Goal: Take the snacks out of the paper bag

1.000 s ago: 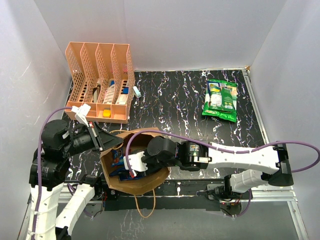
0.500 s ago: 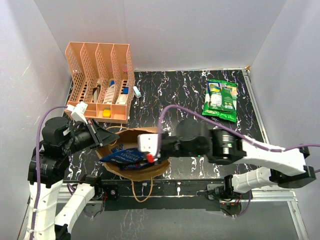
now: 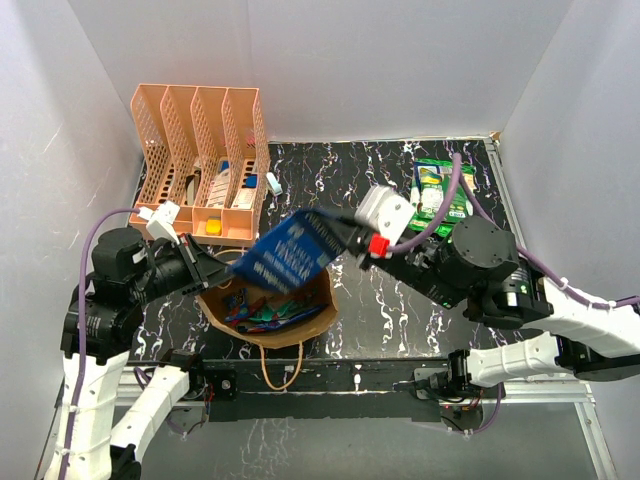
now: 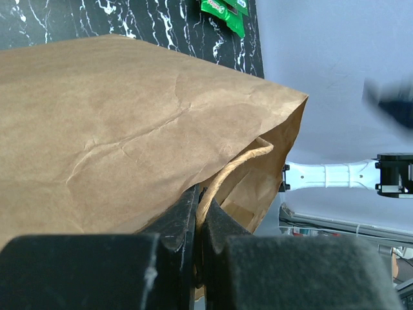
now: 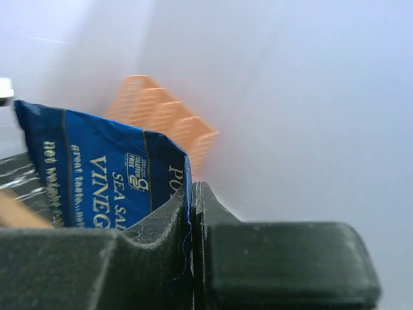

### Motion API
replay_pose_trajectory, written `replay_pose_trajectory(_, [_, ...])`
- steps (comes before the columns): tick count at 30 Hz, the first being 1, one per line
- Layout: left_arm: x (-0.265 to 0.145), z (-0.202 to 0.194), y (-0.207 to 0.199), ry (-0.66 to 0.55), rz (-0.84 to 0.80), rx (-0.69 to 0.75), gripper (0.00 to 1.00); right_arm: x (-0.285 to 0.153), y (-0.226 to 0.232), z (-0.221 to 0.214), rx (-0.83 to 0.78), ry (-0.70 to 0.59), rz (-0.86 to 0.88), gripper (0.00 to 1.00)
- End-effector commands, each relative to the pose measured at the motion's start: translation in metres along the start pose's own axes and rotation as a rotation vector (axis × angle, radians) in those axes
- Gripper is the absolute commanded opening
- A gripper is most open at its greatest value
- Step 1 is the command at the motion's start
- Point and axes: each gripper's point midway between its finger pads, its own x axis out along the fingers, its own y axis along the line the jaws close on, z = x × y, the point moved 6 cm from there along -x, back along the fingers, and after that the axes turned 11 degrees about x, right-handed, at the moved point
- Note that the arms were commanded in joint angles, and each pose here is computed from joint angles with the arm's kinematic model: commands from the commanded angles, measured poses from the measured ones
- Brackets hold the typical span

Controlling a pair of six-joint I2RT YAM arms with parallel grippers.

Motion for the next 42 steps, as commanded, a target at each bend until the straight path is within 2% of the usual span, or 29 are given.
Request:
replay_pose_trajectory(1, [0.004,-0.004,0.005,0.017,0.016,-0.024,0.00,0.004,-0.056,0.003,-0.084,-0.023,-0.487,0.07])
replay_pose_trajectory(5, [0.007,-0.002,0.006,0.029,0.018,-0.026,0.00,0.022,-0.093,-0.032,-0.073,0.037,-0.624,0.07])
replay_pose_trajectory(10, [0.010,0.001,0.008,0.052,0.032,-0.012,0.00,0.035,-0.115,-0.113,-0.075,0.206,-0.627,0.07])
replay_pose_trajectory(14, [0.012,0.001,0.010,0.058,0.034,-0.016,0.00,0.034,-0.133,-0.175,0.075,0.308,-0.643,0.07])
replay_pose_trajectory(19, [0.016,-0.001,0.012,0.063,0.034,-0.032,0.00,0.028,-0.161,-0.220,0.222,0.362,-0.737,0.07])
replay_pose_trajectory(24, [0.019,-0.002,0.015,0.059,0.035,-0.045,0.00,0.035,-0.203,-0.243,0.391,0.336,-0.820,0.07])
replay_pose_trajectory(37, [0.024,0.005,0.019,0.079,0.057,0.003,0.00,0.093,-0.322,-0.282,0.680,0.190,-1.018,0.07])
replay_pose_trajectory(42, [0.027,0.008,0.020,0.114,0.056,0.043,0.00,0.083,-0.372,-0.309,0.842,0.104,-1.116,0.07])
